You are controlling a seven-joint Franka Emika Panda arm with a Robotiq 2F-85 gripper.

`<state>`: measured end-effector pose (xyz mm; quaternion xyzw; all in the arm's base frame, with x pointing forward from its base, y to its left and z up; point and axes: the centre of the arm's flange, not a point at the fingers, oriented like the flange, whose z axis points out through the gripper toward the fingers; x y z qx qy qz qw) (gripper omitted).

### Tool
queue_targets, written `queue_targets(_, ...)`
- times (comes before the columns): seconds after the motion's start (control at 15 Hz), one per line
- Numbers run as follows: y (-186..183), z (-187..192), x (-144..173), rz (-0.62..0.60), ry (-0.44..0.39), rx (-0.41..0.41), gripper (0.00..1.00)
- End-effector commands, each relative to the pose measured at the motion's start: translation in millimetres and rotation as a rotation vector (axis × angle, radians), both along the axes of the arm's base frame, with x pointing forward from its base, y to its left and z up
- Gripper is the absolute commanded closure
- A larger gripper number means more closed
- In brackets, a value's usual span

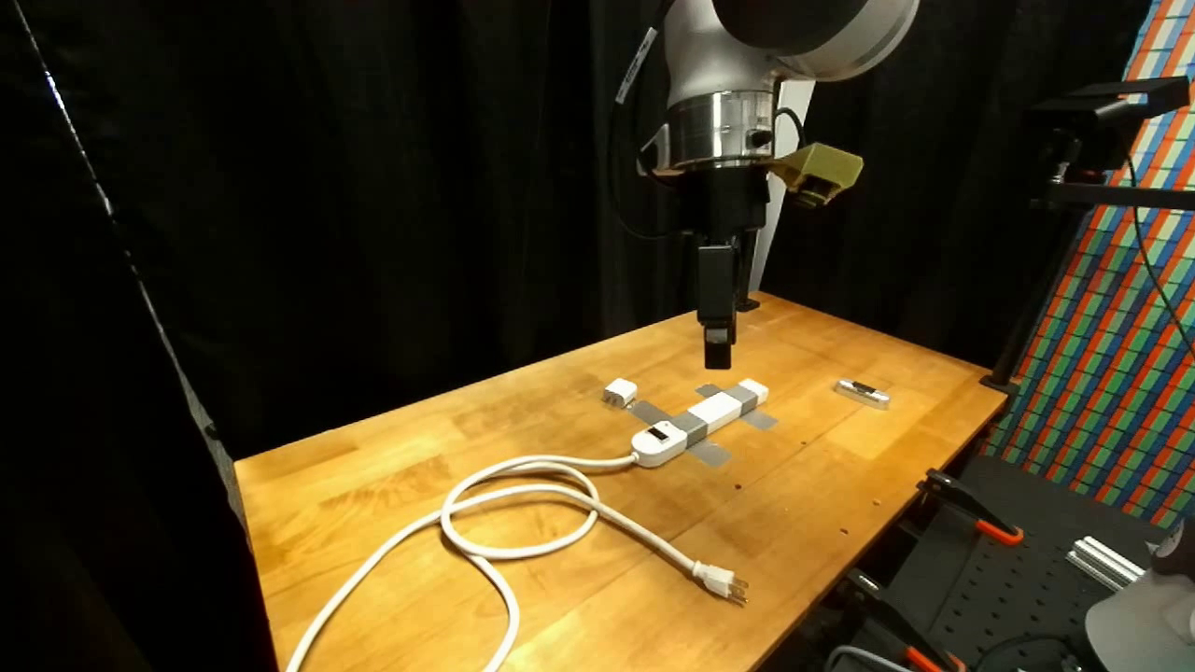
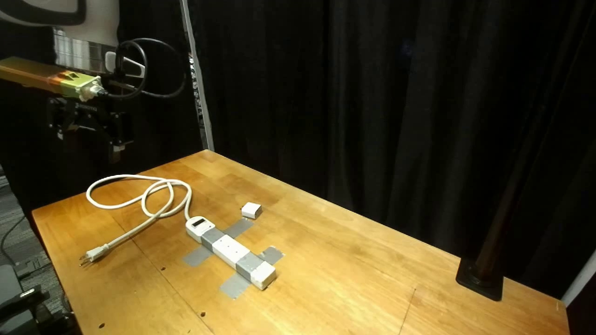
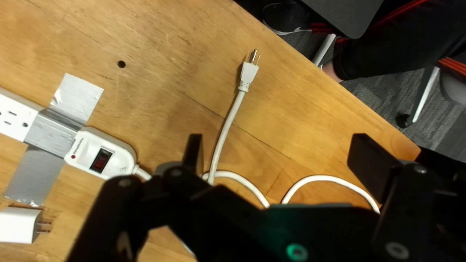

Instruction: Pick up the charger from the table and put it on the adapter

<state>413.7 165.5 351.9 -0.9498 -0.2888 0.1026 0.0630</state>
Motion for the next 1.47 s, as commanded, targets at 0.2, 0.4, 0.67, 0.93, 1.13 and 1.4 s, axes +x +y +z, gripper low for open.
queue_targets(0.2, 17.3, -21.5, 41.9, 0.154, 0.166, 0.067, 0.00)
queue_targets(0.4, 33.8, -31.6, 84.5, 0.222, 0.162, 0.090, 0.00)
queue_targets(0.67, 44.5, -40.9, 145.9, 0.190, -0.003, 0.147, 0.00)
queue_targets(0.93, 24.7, -37.9, 200.1, 0.182, -0.265, 0.087, 0.00)
queue_targets(1.13, -3.3, -34.8, 227.4, 0.228, -0.405, -0.034, 0.00)
queue_targets(1.4, -42.1, -38.1, 243.3, 0.239, -0.434, -0.151, 0.00)
